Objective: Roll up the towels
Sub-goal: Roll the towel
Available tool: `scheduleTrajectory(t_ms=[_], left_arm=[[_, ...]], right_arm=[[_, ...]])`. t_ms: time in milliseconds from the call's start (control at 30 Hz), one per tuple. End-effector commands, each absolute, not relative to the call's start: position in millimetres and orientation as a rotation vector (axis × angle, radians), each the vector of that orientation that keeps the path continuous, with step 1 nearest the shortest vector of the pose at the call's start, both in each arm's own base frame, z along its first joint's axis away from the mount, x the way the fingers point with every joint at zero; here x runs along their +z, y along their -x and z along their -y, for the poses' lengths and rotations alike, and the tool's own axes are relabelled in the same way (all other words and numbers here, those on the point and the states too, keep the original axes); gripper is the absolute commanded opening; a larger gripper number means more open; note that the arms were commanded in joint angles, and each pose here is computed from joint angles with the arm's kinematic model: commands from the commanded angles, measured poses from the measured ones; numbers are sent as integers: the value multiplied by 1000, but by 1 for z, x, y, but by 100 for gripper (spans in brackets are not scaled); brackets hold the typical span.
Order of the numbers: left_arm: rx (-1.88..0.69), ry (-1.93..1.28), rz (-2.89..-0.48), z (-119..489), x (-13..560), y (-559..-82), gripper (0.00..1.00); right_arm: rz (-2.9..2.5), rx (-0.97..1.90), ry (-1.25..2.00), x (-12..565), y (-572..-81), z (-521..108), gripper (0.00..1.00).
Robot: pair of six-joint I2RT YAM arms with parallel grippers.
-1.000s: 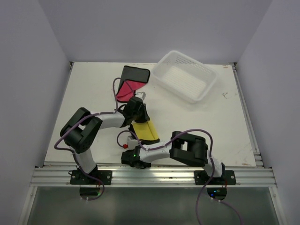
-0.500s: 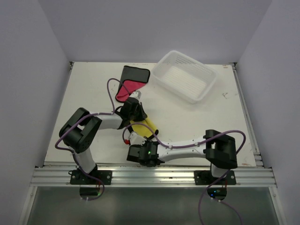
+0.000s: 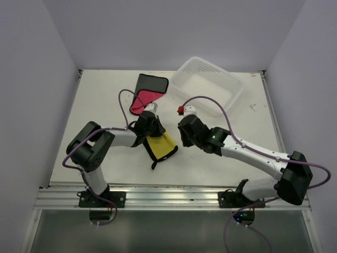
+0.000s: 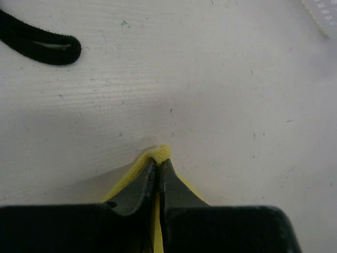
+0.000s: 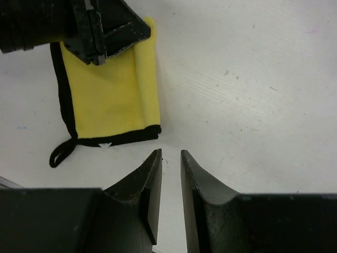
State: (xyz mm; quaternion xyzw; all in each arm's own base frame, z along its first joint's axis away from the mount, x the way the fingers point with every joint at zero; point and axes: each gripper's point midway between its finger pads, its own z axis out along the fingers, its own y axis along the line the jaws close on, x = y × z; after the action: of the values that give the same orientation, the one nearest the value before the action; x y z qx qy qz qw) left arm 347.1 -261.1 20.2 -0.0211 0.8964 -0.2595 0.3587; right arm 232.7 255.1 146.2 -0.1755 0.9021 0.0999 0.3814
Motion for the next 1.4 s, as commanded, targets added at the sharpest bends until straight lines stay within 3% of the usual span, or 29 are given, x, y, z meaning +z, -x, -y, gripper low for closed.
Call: scheduleTrajectory(t_ms=[0, 167, 433, 1067, 1367], left_arm=[[-596, 78, -2370, 246, -1, -335, 0], [-600, 87, -2368, 245, -2, -333, 0], [-599, 96, -2374, 242, -6, -328, 0], [-598, 118, -2378, 239, -12, -324, 0], [-601, 119, -2380, 239, -13, -323, 0]], right_arm=[[-2319, 489, 363, 155, -241, -280, 24], [-2439, 693, 195, 128, -260, -292, 24], [-2578, 762, -1, 81, -271, -280, 29], [-2665, 830, -61, 54, -251, -280, 41], [-2673, 809, -57, 49, -253, -279, 41]])
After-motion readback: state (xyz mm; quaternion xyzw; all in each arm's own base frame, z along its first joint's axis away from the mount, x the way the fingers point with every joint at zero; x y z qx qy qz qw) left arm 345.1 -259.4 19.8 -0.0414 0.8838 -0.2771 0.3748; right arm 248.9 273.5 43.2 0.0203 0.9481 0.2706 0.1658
